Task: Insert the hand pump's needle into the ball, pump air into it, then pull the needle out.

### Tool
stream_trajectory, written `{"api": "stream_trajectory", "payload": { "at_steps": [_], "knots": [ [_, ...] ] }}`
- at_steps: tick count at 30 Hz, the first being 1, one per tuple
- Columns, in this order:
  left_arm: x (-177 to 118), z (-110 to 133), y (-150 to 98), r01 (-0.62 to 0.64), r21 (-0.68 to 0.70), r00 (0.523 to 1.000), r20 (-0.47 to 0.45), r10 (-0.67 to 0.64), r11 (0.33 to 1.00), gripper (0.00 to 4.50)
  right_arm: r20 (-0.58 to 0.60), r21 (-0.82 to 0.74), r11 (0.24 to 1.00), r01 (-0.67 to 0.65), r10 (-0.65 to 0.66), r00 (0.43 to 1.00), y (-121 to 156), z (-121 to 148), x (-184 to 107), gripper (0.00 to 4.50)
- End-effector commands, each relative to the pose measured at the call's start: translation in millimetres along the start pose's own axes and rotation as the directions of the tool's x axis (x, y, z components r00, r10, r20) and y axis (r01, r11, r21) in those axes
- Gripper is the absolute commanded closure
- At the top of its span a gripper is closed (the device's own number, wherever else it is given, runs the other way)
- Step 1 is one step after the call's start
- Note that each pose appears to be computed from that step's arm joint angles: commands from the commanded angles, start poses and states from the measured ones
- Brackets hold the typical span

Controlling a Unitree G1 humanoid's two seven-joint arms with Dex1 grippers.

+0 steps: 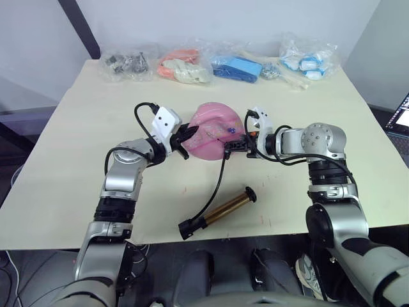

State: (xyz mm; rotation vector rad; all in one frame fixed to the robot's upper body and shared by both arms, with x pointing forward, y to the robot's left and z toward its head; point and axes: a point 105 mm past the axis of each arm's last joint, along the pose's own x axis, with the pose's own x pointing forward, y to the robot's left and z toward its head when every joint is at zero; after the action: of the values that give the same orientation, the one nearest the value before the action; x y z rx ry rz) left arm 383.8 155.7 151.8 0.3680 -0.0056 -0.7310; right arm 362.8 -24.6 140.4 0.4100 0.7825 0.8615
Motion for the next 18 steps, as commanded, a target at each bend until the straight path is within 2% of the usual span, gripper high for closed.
{"api": "stream_trajectory", "payload": {
  "at_steps": [1,18],
  "knots": [
    [6.9,-10.8,-17.7,0.07,-0.013,0.997,-0.036,-0.071,0.997,4.47,-0.01,-0.016,1.0,0.008,-0.008,1.0,4.0,2.8,0.0,4.14],
    [4.5,-19.8,-15.4,0.083,0.02,0.995,-0.065,-0.081,0.996,4.47,-0.126,0.048,0.995,0.084,-0.077,0.989,-3.1,0.5,-2.7,4.14]
  ]
}}
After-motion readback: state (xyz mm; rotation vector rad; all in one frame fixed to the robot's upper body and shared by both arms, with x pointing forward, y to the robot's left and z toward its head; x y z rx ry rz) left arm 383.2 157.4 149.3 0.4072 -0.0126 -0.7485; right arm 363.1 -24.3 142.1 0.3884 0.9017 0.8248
